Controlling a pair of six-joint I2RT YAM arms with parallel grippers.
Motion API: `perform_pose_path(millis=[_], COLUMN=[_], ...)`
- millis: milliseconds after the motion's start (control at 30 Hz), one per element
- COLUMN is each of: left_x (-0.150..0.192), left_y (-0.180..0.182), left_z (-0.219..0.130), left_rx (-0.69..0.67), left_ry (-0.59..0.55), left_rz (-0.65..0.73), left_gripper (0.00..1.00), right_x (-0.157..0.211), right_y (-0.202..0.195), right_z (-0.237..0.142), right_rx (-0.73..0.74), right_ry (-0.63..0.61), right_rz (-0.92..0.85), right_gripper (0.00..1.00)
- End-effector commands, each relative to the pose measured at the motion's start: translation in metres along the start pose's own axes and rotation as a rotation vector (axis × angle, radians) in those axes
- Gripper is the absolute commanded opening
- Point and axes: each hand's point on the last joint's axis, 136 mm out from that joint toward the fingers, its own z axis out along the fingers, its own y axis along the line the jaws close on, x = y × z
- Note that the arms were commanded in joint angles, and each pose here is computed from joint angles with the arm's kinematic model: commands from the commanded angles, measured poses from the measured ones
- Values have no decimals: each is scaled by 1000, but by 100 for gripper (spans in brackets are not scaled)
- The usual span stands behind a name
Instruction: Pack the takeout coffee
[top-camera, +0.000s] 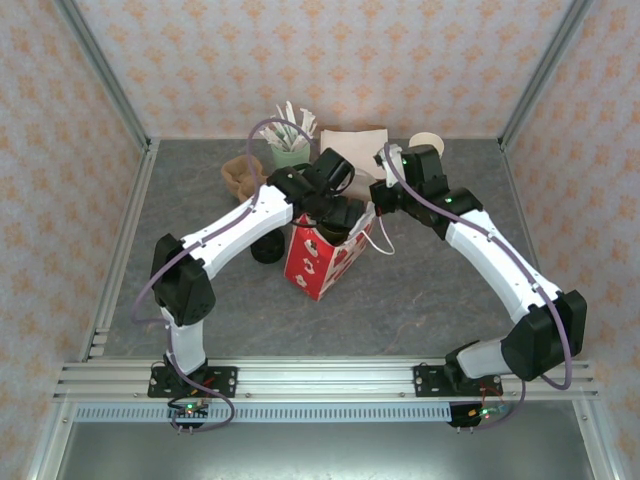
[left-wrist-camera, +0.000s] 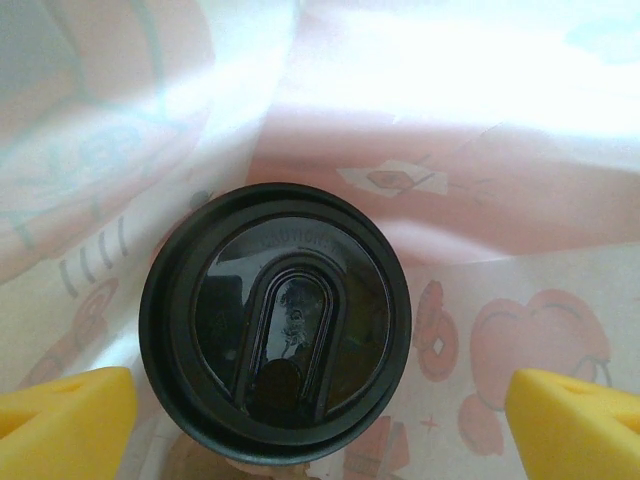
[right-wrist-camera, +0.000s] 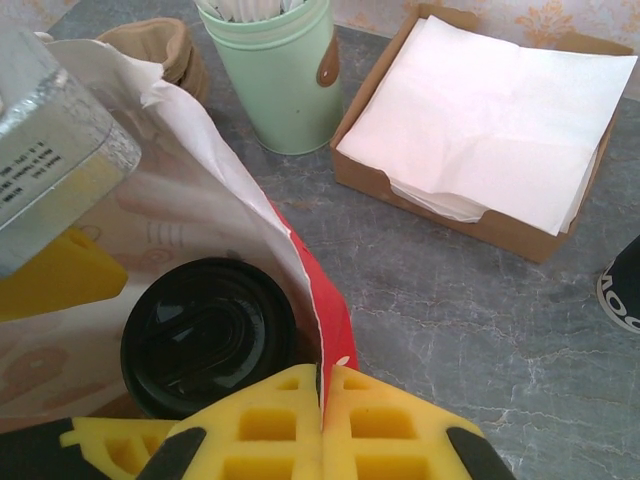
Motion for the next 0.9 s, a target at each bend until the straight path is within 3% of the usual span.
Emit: perform_pose_path(millis=[0,200,633,867], left_x=[-19,-22,-28,-31], left_y=[-12,-17,-32,-45], left_z=[-28,-28,-32,-40], left_rx=[59,98,229,370], left_ry=[-81,-97,-118,-128], left_rz=[-39,-68,-106,-119], left_gripper=[94,88,90,90], right_x=[-12,-10,-1,-10], right_y=[-4,-4,-14,-17], right_z=[-3,-3,8,10], right_rx=[21,22,63,79], right_ry=[-20,-12,36,32], right_rz=[2,10,26,22], right_gripper=[4,5,5,5])
